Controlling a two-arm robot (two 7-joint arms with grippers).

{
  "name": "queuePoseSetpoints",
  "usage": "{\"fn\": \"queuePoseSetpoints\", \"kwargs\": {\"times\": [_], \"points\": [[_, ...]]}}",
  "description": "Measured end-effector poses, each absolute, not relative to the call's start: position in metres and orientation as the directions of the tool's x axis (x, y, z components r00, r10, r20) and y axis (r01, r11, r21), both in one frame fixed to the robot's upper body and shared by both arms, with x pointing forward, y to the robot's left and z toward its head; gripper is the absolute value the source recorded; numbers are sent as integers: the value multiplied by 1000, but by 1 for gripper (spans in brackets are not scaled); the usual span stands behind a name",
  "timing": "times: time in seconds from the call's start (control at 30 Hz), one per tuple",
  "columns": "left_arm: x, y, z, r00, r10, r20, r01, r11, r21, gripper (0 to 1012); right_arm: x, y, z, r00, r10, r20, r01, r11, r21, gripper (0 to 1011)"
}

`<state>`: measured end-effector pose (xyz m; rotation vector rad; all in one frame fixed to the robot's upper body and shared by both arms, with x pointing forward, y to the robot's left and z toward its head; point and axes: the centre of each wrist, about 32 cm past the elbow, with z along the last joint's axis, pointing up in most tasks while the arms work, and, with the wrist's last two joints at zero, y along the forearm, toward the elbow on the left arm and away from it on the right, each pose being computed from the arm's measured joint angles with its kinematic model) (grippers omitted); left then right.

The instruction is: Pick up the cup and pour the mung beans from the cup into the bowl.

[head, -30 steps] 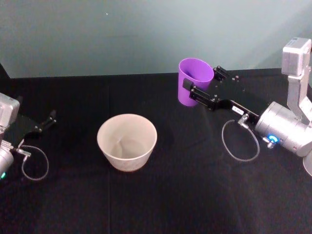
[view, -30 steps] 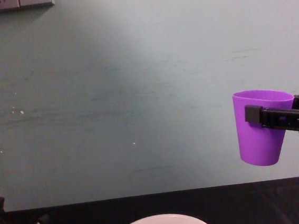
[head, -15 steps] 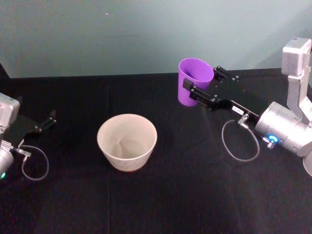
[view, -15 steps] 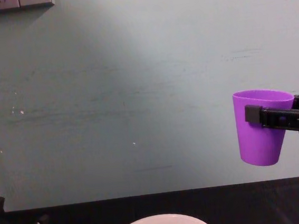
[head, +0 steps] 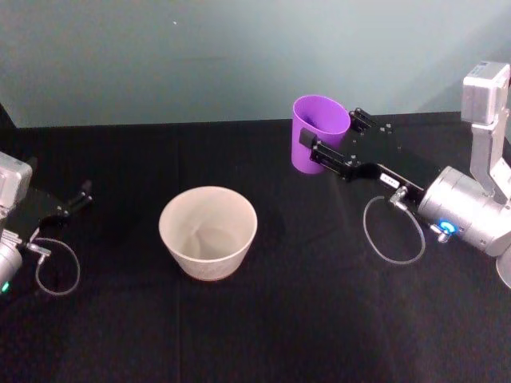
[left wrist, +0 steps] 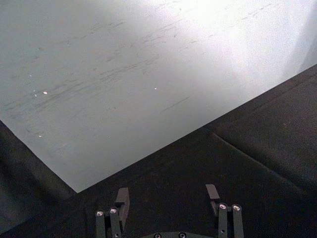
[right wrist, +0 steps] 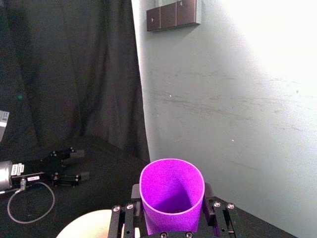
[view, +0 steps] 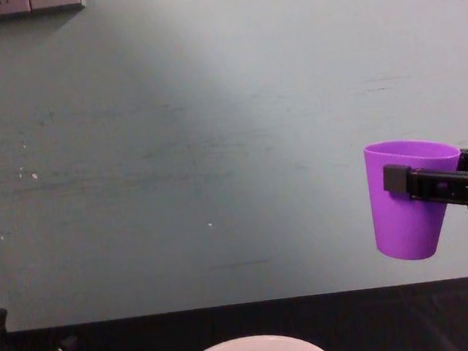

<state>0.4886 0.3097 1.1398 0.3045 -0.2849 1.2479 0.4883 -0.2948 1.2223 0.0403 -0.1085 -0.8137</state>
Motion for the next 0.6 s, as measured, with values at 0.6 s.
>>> {"fn": "queuePoseSetpoints", "kwargs": {"times": [0.6], "points": [[489, 310, 1140, 292, 880, 374, -955, 287, 70, 1000, 488, -295, 1222, 682, -727, 81, 723, 686, 78, 718]]}}
